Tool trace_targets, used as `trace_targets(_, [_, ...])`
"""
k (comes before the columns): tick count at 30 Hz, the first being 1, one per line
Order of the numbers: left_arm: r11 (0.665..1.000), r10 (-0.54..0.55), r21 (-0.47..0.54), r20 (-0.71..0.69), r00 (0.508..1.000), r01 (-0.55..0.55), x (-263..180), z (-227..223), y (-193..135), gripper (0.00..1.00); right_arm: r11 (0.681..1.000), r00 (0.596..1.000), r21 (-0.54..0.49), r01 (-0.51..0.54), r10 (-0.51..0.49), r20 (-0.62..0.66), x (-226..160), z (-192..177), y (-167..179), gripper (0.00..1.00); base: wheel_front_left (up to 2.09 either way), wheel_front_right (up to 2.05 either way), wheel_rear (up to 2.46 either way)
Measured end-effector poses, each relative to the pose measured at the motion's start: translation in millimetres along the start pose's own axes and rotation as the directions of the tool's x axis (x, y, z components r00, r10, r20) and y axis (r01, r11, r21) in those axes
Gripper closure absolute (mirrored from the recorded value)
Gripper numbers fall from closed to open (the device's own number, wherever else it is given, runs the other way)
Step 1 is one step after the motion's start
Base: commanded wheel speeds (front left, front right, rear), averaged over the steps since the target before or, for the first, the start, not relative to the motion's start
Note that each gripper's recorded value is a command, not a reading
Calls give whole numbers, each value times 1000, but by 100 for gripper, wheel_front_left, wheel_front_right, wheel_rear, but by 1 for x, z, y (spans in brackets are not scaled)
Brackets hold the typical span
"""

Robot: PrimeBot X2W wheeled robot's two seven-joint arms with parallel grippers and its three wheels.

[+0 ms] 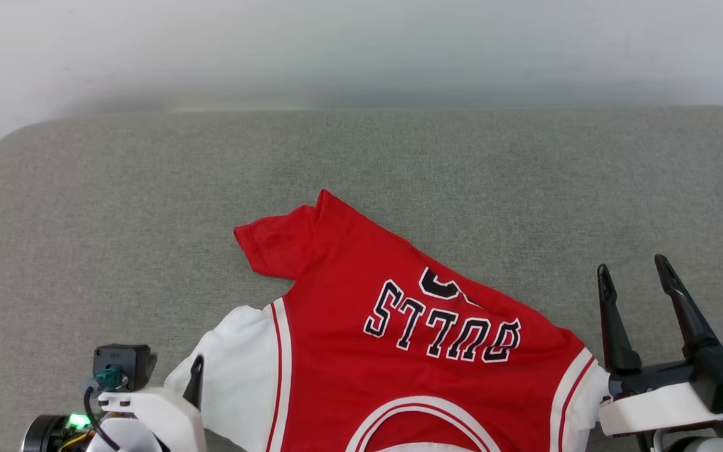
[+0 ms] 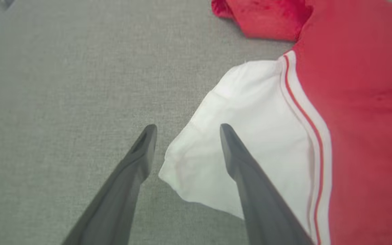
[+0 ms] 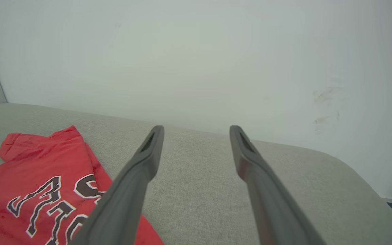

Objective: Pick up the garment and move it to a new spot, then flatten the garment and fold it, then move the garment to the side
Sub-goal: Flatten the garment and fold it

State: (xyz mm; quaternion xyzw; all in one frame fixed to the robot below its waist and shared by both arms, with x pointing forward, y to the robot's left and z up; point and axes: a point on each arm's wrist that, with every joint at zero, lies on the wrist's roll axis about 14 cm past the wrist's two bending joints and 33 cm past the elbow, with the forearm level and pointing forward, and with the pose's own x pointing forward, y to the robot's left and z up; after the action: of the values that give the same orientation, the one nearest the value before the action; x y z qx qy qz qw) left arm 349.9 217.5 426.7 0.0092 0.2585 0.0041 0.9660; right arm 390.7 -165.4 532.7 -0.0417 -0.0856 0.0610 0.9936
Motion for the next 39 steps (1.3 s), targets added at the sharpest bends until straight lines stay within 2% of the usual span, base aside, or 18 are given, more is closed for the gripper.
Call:
trace_targets(2, [1000, -15, -7, 57, 998, 15, 0, 11, -4, 0, 1000, 1000, -1, 1, -1, 6, 0, 2, 0, 0, 0, 0, 0])
trace_targets(3, [999, -38, 0, 185, 982, 38, -4, 34, -8, 0, 1000, 1000, -5, 6, -6, 19, -1, 7, -2, 0, 0, 0, 0])
trace_targets(4, [999, -38, 0, 185, 982, 38, -4, 34, -8, 0, 1000, 1000, -5, 6, -6, 19, -1, 7, -2, 0, 0, 0, 0])
trace_targets(5, [998, -59, 10, 310, 949, 59, -10, 56, -12, 0, 1000, 999, -9, 13, -13, 34, -2, 12, -5, 0, 0, 0, 0])
trace_targets(6, [998, -59, 10, 310, 949, 59, -10, 56, -12, 0, 1000, 999, -9, 13, -13, 34, -2, 12, -5, 0, 0, 0, 0])
trace_targets(7, [995, -95, 35, 419, 903, 89, -19, 73, -21, 0, 1000, 999, -11, 17, -16, 47, -3, 17, -6, 0, 0, 0, 0])
trace_targets(8, [995, -95, 35, 419, 903, 89, -19, 73, -21, 0, 1000, 999, -11, 17, -16, 47, -3, 17, -6, 0, 0, 0, 0])
trace_targets(12, [987, -154, 63, 583, 798, 145, -39, 98, -35, 0, 1000, 998, -16, 21, -20, 63, -7, 24, -7, 0, 0, 0, 0])
trace_targets(16, [991, -131, 58, 638, 759, 122, -51, 106, -33, 0, 1000, 997, -17, 21, -20, 74, -11, 29, -6, 0, 0, 0, 0])
trace_targets(21, [991, -131, 63, 655, 744, 119, -60, 106, -42, 0, 1000, 997, -14, 20, -18, 81, -13, 31, -5, 0, 0, 0, 0])
trace_targets(24, [990, -134, 60, 646, 751, 126, -62, 99, -46, 0, 998, 998, 55, 19, -22, 63, -15, 24, -3, 0, 0, 0, 0])
trace_targets(27, [988, -147, 65, 647, 749, 138, -60, 100, -50, 0, 1000, 998, 16, -18, 17, 54, -15, 22, 7, 0, 0, 0, 0])
trace_targets(29, [988, -152, 69, 644, 750, 141, -57, 100, -51, 0, 1000, 999, -4, -31, 31, 16, -15, 16, 4, 0, 0, 0, 0])
trace_targets(31, [987, -152, 65, 641, 752, 144, -54, 100, -51, 0, 999, 997, 31, -35, 37, -66, -14, 5, 1, 0, 0, 0, 0])
trace_targets(33, [987, -157, 69, 641, 752, 148, -51, 102, -52, 0, 997, 981, 39, -67, 73, -182, -15, -9, 2, 0, 0, 0, 0])
trace_targets(35, [987, -156, 69, 641, 752, 146, -47, 103, -52, 0, 996, 942, 43, -83, 93, -321, -20, -26, -4, 0, 0, 0, 0])
trace_targets(37, [986, -158, 70, 641, 751, 149, -44, 105, -53, 0, 994, 879, 62, -89, 107, -464, -28, -43, -9, 0, 0, 0, 0])
trace_targets(39, [986, -160, 66, 638, 754, 154, -40, 105, -54, 0, 992, 795, 75, -104, 128, -592, -39, -58, -12, 0, 0, 0, 0])
